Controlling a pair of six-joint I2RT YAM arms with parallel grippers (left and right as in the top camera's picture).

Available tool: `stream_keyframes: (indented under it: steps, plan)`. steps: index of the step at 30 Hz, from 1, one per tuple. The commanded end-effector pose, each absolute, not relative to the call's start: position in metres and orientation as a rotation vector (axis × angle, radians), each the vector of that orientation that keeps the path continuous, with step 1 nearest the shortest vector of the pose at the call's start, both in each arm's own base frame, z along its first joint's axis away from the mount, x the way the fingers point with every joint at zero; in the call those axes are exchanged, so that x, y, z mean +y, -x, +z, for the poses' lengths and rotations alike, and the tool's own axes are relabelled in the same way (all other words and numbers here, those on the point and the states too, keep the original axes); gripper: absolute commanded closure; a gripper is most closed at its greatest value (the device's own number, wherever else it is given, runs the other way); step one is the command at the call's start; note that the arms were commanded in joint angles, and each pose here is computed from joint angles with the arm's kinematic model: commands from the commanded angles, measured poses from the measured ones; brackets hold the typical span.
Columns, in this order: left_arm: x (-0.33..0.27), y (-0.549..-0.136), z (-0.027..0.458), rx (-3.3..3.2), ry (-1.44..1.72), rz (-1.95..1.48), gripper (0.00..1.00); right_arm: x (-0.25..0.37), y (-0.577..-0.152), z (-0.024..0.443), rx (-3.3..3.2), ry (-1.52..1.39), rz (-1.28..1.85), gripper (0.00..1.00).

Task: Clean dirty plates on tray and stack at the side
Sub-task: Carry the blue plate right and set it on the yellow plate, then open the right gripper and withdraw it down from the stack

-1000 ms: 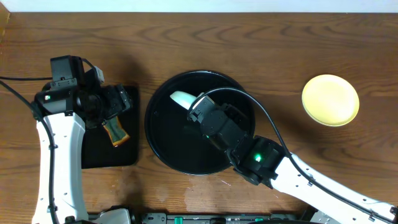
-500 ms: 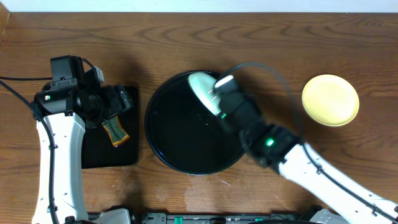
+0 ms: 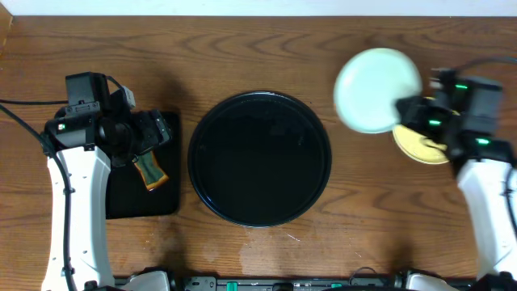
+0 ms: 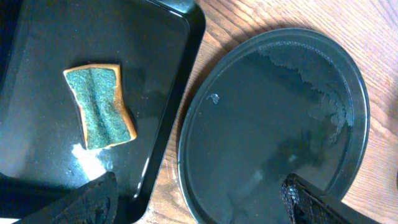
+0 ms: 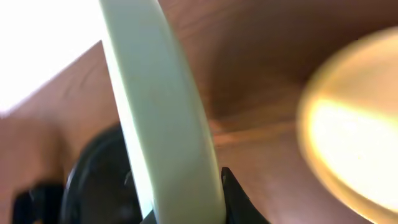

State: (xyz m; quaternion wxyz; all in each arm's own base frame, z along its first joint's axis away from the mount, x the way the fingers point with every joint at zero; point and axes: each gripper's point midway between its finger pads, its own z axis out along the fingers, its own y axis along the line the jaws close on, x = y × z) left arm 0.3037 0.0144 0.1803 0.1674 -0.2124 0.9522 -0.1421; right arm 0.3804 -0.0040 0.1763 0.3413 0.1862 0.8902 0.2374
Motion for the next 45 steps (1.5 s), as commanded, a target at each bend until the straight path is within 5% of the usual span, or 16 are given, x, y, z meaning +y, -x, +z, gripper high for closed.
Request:
stream_keyframes:
  steps: [1, 10, 14, 17, 27, 34, 45]
  plan:
    - [0.017, -0.305, 0.185, 2.699, 0.594, -0.386, 0.14, -0.060, -0.370, 0.160, 2.289, -0.776, 0.650, 0.99]
    - [0.017, -0.305, 0.185, 2.699, 0.594, -0.386, 0.14, -0.149, -0.351, 0.084, 2.269, -1.212, 0.623, 0.99]
    - [0.017, -0.305, 0.185, 2.699, 0.594, -0.386, 0.14, -0.141, -0.361, 0.089, 2.241, -1.158, 0.730, 0.29]
    - [0.017, -0.305, 0.185, 2.699, 0.594, -0.386, 0.14, -0.140, -0.360, 0.107, 2.217, -1.128, 0.714, 0.01]
    - [0.017, -0.305, 0.185, 2.699, 0.594, -0.386, 0.14, -0.091, -0.310, 0.192, 2.234, -0.904, 0.606, 0.01]
    - [0.017, -0.305, 0.185, 2.699, 0.594, -0.386, 0.14, 0.034, -0.272, 0.244, 2.281, -0.099, 0.764, 0.01]
    - [0.017, -0.305, 0.185, 2.699, 0.594, -0.386, 0.14, 0.112, -0.233, 0.254, 2.320, 0.189, 0.876, 0.01]
